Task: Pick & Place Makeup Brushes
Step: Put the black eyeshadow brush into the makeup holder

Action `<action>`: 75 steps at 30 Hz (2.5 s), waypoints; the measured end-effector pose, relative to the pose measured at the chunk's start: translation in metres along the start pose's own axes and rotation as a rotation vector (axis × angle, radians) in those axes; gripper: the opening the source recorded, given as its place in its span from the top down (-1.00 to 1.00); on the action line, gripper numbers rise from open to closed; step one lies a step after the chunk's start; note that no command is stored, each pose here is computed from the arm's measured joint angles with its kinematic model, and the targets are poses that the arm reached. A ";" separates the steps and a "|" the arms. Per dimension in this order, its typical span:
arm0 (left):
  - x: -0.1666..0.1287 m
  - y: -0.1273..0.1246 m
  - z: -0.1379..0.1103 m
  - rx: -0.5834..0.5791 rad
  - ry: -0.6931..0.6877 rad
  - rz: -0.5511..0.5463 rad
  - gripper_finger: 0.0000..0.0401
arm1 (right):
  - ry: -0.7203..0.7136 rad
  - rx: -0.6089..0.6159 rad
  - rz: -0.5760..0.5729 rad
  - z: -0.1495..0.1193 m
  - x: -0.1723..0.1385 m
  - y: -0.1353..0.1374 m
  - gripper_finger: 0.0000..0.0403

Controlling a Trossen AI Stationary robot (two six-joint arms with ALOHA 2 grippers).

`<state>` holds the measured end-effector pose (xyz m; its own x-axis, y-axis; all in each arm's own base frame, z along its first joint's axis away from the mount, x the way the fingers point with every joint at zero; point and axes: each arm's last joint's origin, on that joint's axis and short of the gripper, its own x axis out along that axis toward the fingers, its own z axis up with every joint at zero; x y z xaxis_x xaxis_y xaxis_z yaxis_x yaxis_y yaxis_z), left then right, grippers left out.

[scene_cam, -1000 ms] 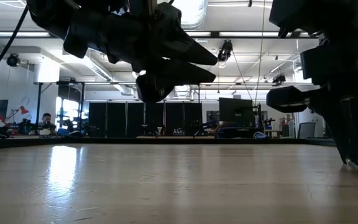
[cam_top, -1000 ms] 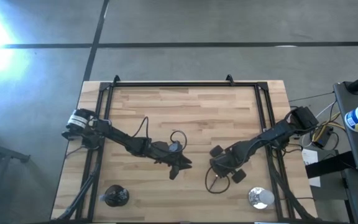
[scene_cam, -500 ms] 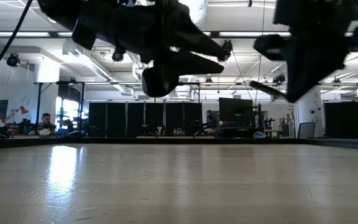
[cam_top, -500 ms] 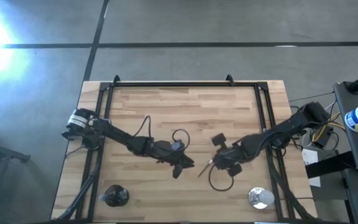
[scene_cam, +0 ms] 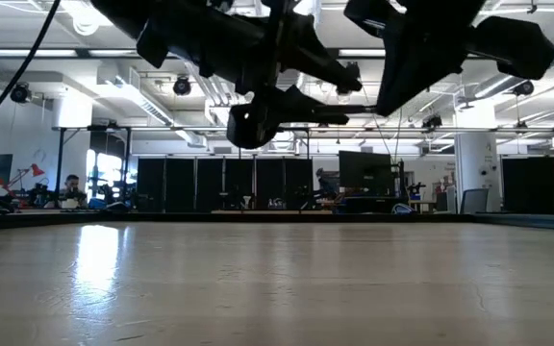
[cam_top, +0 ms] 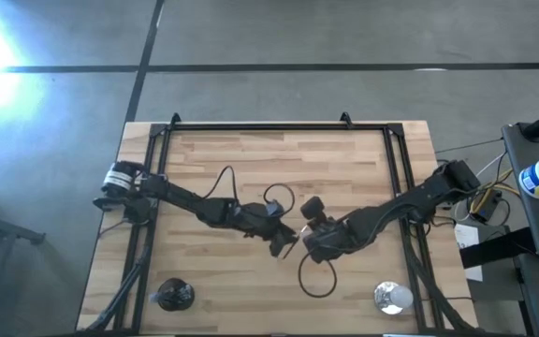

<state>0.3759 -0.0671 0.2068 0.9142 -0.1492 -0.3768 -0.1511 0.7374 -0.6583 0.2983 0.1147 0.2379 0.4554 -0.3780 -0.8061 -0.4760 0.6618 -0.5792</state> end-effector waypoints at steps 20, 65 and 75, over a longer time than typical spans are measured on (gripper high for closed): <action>0.000 0.012 0.011 0.030 -0.010 0.019 0.74 | -0.037 -0.035 -0.063 0.016 -0.005 -0.011 0.96; -0.251 -0.118 -0.111 0.440 0.223 0.078 0.95 | -0.414 0.711 -0.154 -0.044 -0.015 0.012 0.96; -0.255 -0.110 -0.152 0.464 0.270 0.125 0.95 | -0.460 0.748 -0.159 -0.038 -0.015 0.009 0.96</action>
<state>0.1022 -0.2102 0.2770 0.7616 -0.1607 -0.6278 -0.0145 0.9643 -0.2643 0.2585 0.1018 0.2402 0.8077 -0.3106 -0.5011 0.1610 0.9339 -0.3193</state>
